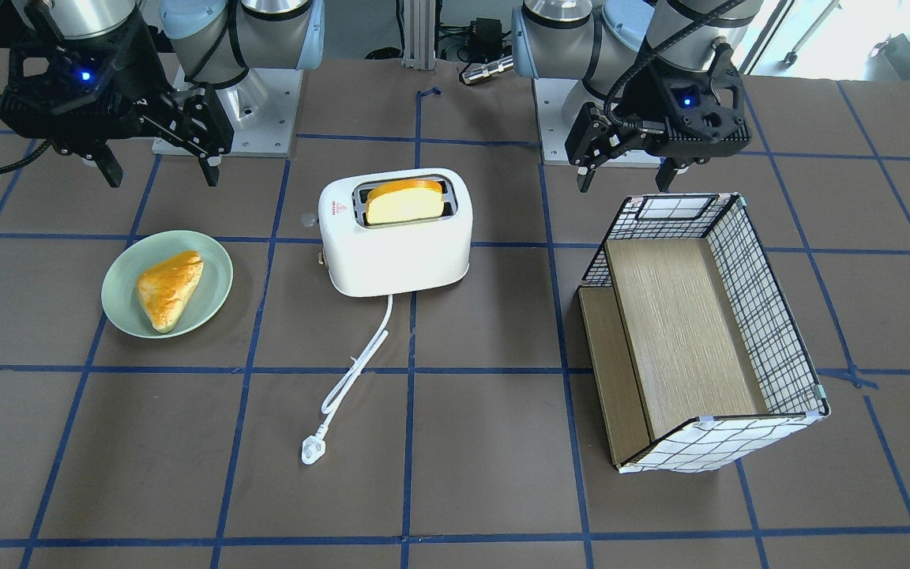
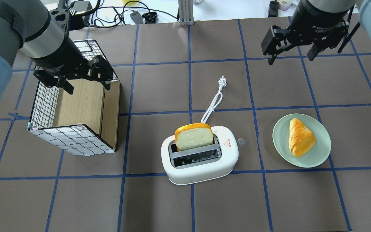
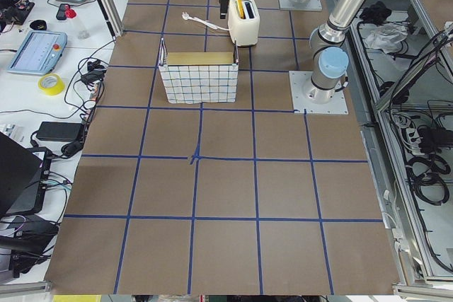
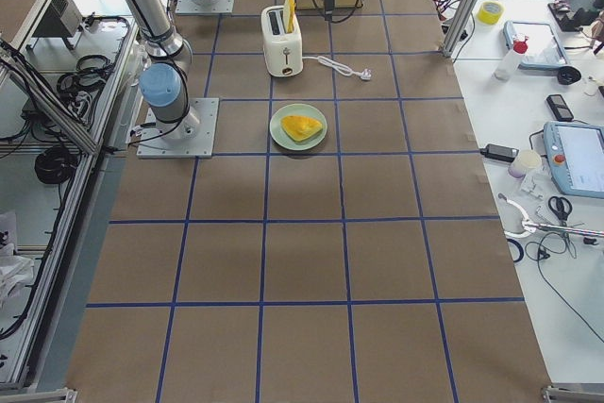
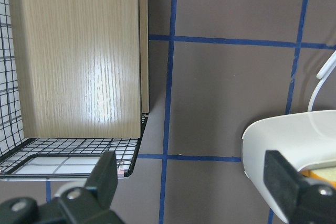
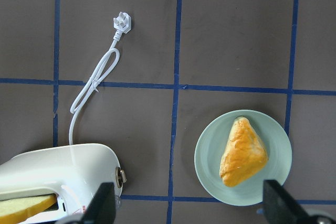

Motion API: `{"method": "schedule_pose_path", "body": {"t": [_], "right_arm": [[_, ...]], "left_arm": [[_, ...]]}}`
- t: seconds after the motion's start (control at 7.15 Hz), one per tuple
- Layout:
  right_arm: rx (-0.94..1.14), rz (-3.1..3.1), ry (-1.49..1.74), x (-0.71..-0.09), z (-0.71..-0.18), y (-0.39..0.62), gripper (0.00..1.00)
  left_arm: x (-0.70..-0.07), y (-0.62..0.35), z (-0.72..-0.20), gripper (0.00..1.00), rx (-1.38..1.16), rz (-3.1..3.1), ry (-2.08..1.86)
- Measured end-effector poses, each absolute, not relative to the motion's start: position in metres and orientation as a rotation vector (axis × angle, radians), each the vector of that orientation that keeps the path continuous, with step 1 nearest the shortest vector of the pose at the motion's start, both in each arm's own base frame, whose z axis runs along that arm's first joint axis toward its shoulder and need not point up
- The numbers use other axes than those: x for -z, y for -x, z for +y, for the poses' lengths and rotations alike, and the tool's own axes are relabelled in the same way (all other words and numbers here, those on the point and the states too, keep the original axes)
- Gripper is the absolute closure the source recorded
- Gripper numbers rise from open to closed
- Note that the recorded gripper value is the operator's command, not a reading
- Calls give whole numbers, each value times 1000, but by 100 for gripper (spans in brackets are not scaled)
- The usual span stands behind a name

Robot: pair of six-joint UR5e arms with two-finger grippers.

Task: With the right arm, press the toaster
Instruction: 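Lower the right gripper toward the toaster's lever end beside the plate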

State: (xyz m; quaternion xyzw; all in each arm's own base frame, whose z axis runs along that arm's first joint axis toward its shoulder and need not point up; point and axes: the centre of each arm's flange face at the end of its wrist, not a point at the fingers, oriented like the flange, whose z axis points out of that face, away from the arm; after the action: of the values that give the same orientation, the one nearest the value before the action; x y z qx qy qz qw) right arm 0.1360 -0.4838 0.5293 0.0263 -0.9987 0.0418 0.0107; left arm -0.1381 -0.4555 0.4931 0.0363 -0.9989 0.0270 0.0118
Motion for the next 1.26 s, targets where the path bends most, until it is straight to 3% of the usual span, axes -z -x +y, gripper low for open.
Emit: {"method": "schedule_pose_path", "body": {"t": [0.56, 0.7, 1.12, 1.26], "right_arm": [[-35, -3120, -1, -530, -470, -134, 1], [10, -3119, 44, -531, -461, -134, 12], [258, -3103, 104, -528, -397, -133, 90], [302, -3100, 120, -519, -375, -133, 100]], "left_arm": [[-493, 138, -456, 0, -84, -3114, -113], [-493, 138, -455, 0, -83, -3115, -113], [-493, 138, -456, 0, -85, -3115, -113], [-493, 138, -456, 0, -85, -3115, -113]]}}
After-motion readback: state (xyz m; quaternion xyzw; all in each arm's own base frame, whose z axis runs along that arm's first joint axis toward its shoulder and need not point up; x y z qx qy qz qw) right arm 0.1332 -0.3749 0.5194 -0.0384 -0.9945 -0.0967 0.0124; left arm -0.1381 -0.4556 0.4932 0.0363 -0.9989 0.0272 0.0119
